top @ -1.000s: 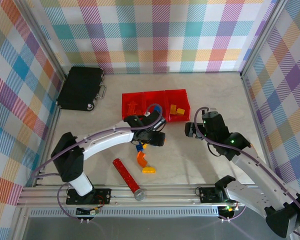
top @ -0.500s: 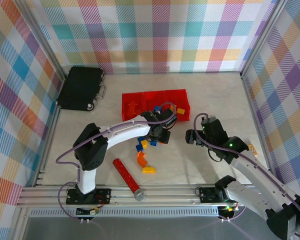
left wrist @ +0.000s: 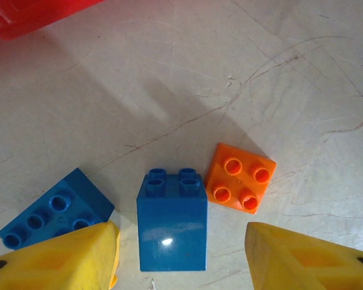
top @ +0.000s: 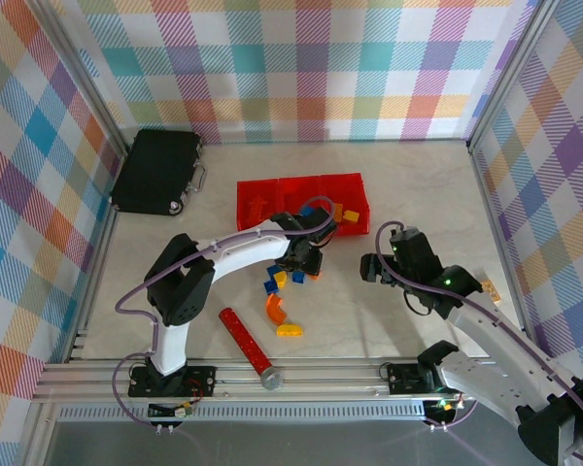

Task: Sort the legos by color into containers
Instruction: Pick up the lego from the center of the table.

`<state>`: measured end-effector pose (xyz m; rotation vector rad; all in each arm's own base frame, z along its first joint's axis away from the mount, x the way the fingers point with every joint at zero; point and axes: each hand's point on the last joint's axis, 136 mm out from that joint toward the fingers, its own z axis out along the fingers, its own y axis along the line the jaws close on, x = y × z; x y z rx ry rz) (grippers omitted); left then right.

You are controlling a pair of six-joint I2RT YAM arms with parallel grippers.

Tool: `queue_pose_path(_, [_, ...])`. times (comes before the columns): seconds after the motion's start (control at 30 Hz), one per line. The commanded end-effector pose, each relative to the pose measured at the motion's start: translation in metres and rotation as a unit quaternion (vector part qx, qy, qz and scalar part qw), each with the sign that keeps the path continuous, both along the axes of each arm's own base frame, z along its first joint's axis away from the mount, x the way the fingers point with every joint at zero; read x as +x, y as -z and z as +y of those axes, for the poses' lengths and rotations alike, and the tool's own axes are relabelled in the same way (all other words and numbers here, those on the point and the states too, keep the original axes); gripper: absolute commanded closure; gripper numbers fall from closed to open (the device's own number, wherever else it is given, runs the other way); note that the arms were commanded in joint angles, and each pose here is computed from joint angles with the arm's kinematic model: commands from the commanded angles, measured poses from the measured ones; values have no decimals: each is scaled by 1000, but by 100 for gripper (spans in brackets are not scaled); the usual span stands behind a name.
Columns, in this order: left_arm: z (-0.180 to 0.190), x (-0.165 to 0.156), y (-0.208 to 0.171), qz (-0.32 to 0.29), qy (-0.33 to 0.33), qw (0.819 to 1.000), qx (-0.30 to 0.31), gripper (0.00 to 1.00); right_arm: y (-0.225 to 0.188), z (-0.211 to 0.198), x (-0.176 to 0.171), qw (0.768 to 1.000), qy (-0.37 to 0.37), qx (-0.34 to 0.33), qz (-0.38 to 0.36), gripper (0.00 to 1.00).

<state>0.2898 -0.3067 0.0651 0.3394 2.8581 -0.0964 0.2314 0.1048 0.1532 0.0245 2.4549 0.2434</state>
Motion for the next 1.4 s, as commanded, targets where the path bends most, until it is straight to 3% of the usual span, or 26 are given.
queue_pose_path(0.0, [2,-2,12,17,-4,1000,-4,42,2,-2,-1,1000,2,1,6,1])
queue_pose_path(0.4, [9,1,25,23,-20,1000,5,34,-1,-7,-6,1000,2,-8,3,1])
queue_pose_path(0.9, [10,3,36,35,-26,999,1,48,-7,-7,-5,1000,0,-7,-1,1])
queue_pose_path(1.37, [12,7,40,35,-34,999,-1,54,-7,-8,-5,1000,2,-9,-3,1])
